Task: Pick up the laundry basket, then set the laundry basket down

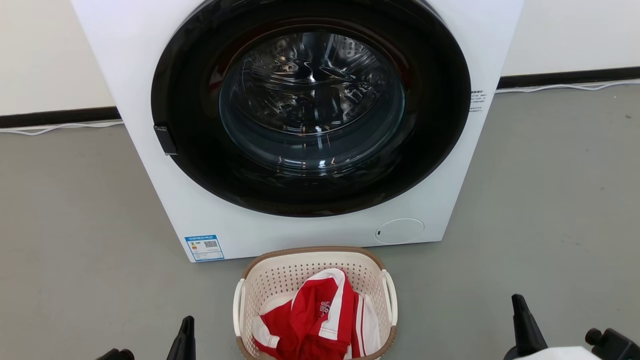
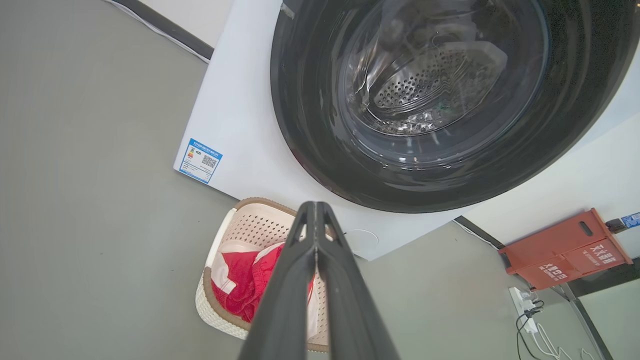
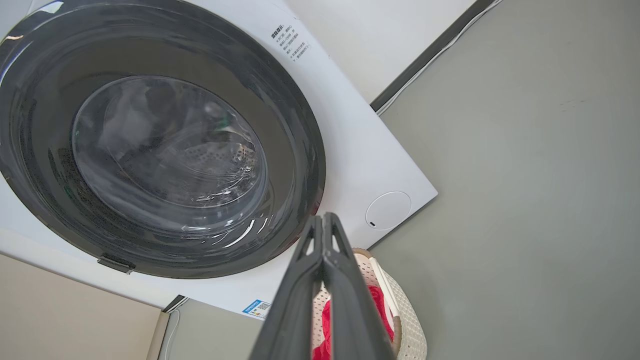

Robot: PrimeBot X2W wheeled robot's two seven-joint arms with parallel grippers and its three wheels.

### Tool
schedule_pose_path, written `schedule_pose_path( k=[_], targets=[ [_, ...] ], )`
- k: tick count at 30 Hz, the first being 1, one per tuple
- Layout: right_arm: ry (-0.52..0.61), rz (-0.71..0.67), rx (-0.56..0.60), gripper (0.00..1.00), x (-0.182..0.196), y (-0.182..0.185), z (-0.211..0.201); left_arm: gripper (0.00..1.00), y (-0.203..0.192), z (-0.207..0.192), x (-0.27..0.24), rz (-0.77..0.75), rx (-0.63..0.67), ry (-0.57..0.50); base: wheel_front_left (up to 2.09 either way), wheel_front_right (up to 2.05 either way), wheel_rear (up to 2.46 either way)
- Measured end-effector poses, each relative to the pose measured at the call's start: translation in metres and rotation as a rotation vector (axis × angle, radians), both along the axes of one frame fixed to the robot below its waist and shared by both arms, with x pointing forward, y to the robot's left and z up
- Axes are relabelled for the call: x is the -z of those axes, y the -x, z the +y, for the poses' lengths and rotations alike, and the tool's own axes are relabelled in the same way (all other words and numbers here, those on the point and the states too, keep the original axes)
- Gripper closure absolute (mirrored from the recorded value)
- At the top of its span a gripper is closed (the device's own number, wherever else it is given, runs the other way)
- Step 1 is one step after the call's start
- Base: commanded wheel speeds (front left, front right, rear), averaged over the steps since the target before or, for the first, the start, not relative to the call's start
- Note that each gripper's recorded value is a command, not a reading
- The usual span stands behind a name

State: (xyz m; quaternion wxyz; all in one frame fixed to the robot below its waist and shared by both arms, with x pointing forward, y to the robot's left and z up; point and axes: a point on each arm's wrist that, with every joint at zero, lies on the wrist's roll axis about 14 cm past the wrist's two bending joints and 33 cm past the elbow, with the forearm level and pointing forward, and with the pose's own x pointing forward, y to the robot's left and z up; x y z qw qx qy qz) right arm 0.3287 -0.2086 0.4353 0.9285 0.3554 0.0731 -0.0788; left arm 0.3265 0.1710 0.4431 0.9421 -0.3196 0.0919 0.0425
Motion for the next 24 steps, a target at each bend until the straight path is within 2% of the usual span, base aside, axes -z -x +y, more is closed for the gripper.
schedule_pose_path(
  k=[24],
  targets=[
    [-0.246,-0.025,0.044,1.0,-0.008,-0.012,-0.002,1.0,-0.013,0.006,-0.004,0.002,-0.047,0.27,0.0,0.0,0.0]
  ],
)
